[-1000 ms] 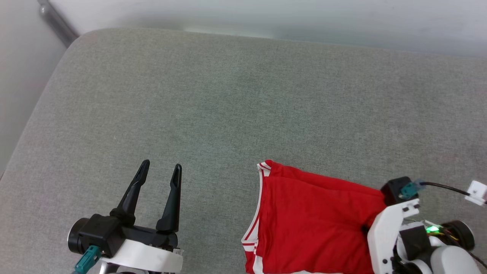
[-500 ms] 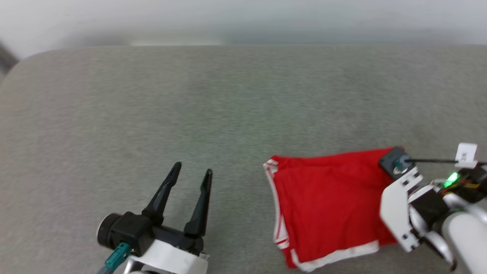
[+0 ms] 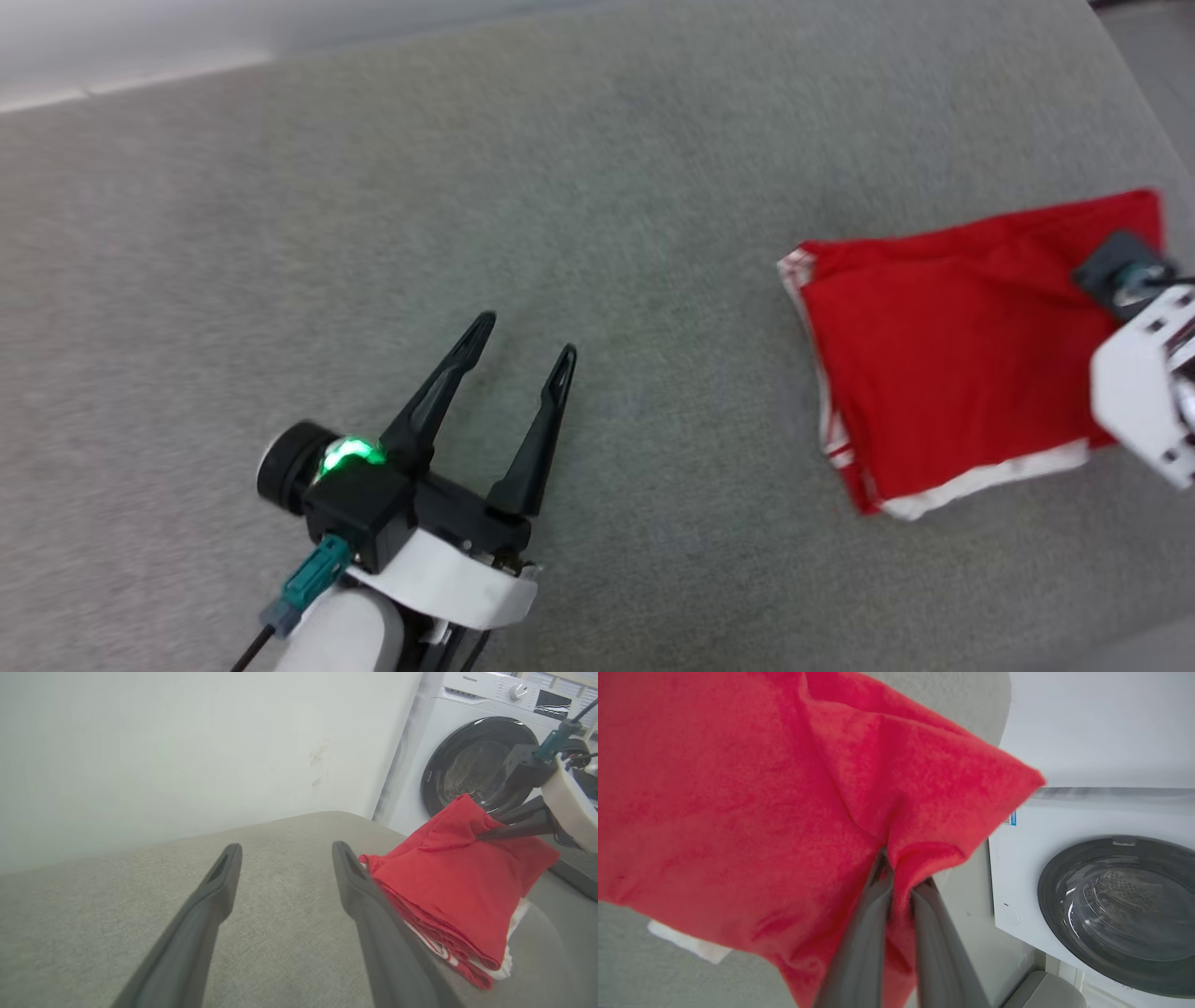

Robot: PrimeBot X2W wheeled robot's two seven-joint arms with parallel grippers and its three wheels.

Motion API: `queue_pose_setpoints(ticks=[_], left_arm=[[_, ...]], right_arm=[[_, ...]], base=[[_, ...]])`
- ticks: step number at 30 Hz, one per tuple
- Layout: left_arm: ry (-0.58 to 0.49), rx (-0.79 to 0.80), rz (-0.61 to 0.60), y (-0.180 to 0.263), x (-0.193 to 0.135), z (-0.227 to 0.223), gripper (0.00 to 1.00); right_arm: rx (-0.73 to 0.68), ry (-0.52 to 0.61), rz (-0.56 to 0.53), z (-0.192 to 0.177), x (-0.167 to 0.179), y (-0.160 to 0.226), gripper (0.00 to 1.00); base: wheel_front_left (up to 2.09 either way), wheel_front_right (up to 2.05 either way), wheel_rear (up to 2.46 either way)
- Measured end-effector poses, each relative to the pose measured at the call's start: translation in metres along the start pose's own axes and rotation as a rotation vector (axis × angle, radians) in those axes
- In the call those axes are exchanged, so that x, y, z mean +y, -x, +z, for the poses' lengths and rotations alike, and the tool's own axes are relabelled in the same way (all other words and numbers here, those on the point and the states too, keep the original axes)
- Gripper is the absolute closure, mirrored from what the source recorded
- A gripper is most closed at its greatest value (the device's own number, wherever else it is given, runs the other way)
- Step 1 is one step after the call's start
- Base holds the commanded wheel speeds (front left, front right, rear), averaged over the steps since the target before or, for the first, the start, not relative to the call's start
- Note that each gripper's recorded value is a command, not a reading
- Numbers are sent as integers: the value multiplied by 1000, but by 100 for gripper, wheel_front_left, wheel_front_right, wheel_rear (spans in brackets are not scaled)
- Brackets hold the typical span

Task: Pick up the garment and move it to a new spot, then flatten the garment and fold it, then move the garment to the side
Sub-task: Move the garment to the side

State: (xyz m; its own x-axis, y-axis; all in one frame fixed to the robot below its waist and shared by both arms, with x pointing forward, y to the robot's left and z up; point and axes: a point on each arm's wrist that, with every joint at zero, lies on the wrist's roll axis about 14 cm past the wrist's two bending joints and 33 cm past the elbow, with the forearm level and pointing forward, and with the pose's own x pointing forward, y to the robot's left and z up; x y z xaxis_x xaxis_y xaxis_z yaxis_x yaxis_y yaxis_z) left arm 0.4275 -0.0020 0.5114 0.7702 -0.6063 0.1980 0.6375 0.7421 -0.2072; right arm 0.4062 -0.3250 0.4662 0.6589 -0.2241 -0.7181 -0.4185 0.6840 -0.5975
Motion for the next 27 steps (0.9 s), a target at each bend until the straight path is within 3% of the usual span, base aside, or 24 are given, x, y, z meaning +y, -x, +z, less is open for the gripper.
queue_pose_setpoints(ticks=[7, 11, 17, 24, 25, 26, 27], left_arm=[[59, 27, -139, -33, -14, -37, 0], [76, 29, -161, -43, -8, -51, 0], [85, 34, -141, -45, 11, -66, 0], [77, 60, -109, -40, 28, -79, 0], [75, 62, -104, -39, 30, -80, 0], [71, 61, -100, -39, 31, -79, 0], [69, 60, -98, -40, 31, -78, 0]], right_arm=[[117, -24, -118, -67, -59, -28, 100], [187, -33, -176, -105, -87, -40, 100], [215, -62, -228, -127, -106, -63, 100], [203, -105, -237, -129, -99, -89, 100], [199, -104, -239, -129, -100, -91, 64], [185, -109, -242, -126, -99, -92, 0], [175, -115, -245, -124, -99, -92, 0]], base=[[0, 0, 0], [0, 0, 0], [0, 0, 0], [0, 0, 0], [0, 0, 0], [0, 0, 0], [0, 0, 0]])
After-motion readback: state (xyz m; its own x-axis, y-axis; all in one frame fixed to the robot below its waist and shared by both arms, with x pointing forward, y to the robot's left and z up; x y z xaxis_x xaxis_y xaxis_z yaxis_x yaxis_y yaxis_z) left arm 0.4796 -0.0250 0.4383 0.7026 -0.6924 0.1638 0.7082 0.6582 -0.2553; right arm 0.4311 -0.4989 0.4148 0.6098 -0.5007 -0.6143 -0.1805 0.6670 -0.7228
